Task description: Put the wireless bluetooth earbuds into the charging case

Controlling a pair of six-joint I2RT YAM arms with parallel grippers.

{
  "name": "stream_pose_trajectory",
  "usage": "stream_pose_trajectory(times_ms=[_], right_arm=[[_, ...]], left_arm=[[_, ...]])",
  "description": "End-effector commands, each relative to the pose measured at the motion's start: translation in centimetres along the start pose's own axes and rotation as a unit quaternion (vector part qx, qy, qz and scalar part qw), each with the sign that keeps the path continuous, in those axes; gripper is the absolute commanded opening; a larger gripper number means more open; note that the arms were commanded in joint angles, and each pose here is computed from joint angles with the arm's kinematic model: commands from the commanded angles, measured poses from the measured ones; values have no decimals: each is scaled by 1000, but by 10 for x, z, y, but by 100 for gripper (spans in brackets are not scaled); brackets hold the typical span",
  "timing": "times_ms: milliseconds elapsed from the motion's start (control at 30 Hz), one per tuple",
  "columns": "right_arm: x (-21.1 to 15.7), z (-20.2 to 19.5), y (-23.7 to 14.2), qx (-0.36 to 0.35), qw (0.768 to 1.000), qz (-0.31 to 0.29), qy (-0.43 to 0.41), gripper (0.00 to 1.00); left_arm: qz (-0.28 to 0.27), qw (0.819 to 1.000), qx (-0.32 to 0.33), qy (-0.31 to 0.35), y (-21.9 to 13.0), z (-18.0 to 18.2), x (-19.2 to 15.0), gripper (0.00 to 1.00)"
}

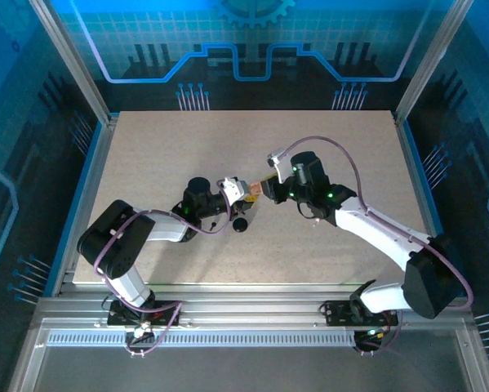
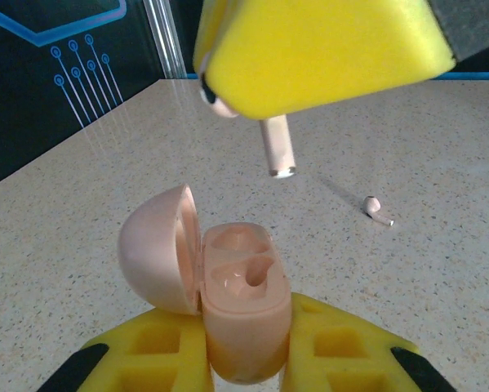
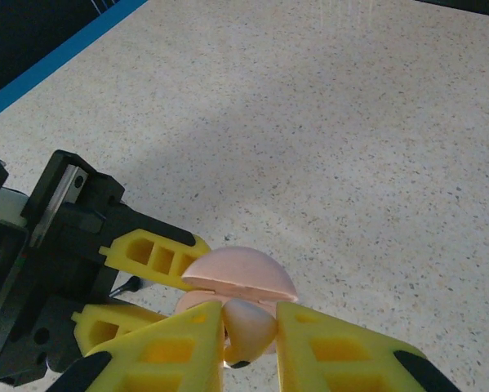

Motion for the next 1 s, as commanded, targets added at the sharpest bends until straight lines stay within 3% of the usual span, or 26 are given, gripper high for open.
stream_pose_trajectory(times_ms=[0, 967], right_arm=[[12, 9, 5, 7, 1000, -16, -21, 22], [5, 5, 21, -12, 999, 4, -36, 22]], left_arm=[[-14, 1000, 3, 0, -1, -1, 6, 12], [-41, 999, 10, -12, 0, 4, 19, 12]])
Point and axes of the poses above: each hand's point on the last joint's axis, 136 mm out from that joint toward the fingers, its own y axis out along the fingers, its own z axis along the line the jaws close on, x = y × z, the point moved 9 cm from there along -y, back along the fingers, and after that the axes turned 8 degrees about y, right-handed, at the moved point
